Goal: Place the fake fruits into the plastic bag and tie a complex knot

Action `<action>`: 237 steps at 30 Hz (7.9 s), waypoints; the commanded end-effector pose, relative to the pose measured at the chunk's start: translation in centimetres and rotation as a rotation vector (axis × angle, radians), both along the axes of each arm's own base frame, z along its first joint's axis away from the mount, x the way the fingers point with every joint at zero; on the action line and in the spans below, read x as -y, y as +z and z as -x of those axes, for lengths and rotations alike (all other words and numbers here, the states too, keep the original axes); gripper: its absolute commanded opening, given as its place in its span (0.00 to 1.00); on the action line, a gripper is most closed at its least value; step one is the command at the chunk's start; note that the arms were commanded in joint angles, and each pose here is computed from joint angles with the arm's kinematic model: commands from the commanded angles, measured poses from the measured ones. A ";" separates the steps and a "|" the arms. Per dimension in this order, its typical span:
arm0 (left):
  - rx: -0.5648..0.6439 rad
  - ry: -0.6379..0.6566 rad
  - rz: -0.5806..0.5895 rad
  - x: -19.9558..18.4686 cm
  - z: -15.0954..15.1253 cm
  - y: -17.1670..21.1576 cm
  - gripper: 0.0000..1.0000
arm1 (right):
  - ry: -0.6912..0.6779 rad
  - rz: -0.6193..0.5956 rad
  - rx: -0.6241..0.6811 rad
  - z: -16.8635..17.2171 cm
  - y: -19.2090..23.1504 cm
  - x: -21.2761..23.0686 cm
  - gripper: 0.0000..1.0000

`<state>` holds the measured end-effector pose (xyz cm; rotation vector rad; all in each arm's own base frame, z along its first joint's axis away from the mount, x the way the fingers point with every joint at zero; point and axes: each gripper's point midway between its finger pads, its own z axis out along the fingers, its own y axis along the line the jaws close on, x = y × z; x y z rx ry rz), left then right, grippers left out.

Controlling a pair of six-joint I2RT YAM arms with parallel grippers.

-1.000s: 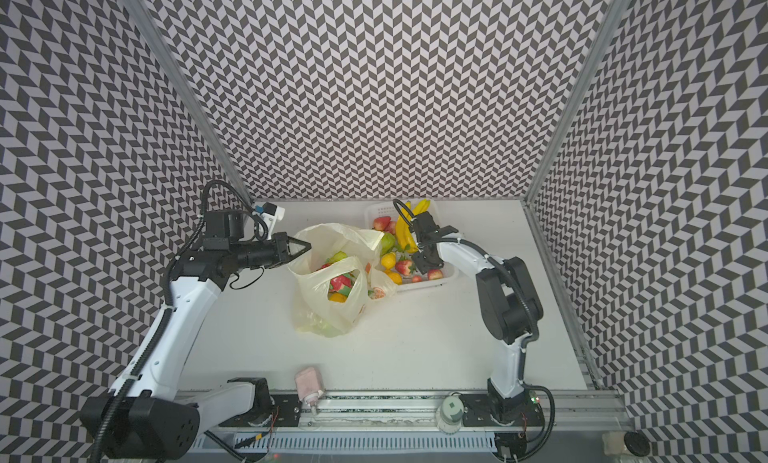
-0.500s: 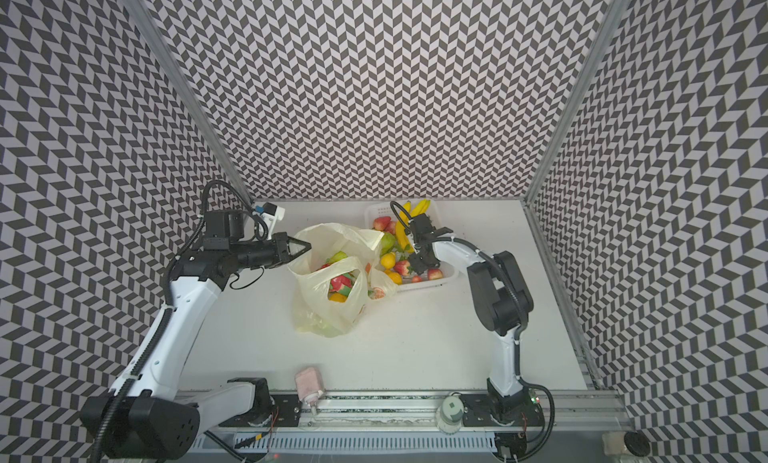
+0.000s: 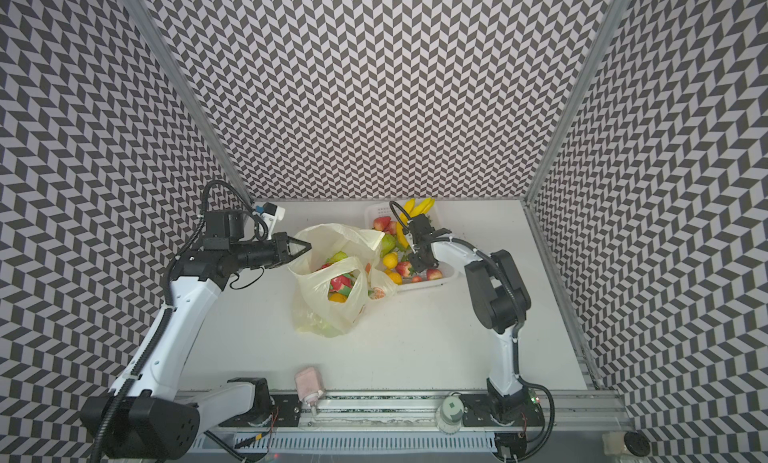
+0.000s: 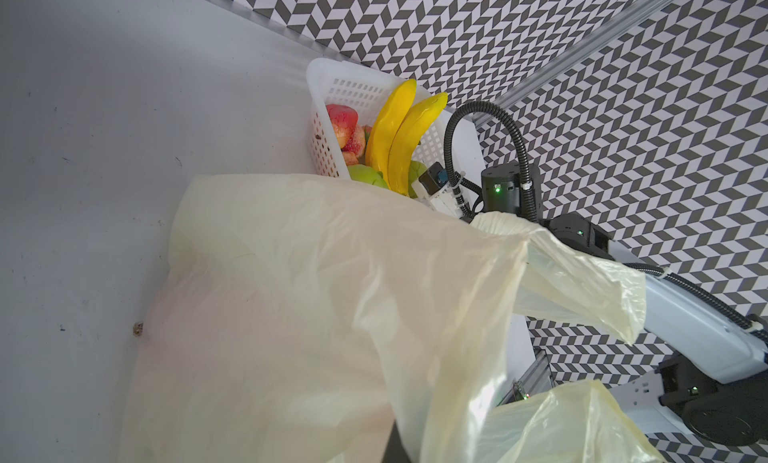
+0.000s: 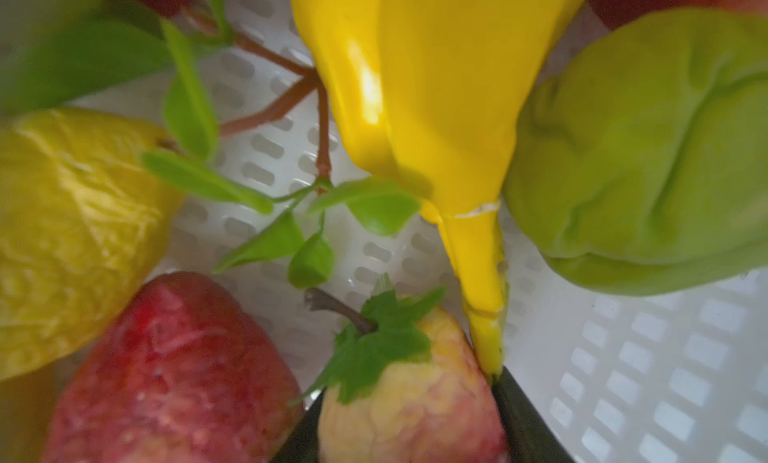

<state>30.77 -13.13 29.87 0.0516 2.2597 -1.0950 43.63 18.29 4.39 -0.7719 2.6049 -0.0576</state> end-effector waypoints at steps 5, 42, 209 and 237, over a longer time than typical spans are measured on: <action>0.018 -0.023 0.006 0.4 0.1 0.2 0.00 | 0.016 -0.029 0.028 -0.3 0.9 -0.4 0.29; 0.016 -0.028 0.022 0.5 0.1 -0.1 0.00 | -0.063 -0.263 0.260 1.7 12.6 1.2 0.24; 0.062 -0.102 0.042 1.7 0.6 -0.2 0.00 | 1.134 -0.919 0.445 18.2 28.8 -19.8 0.50; 0.410 -0.047 0.026 0.9 1.9 7.6 0.55 | 0.834 -1.002 0.500 14.1 31.9 -16.8 0.00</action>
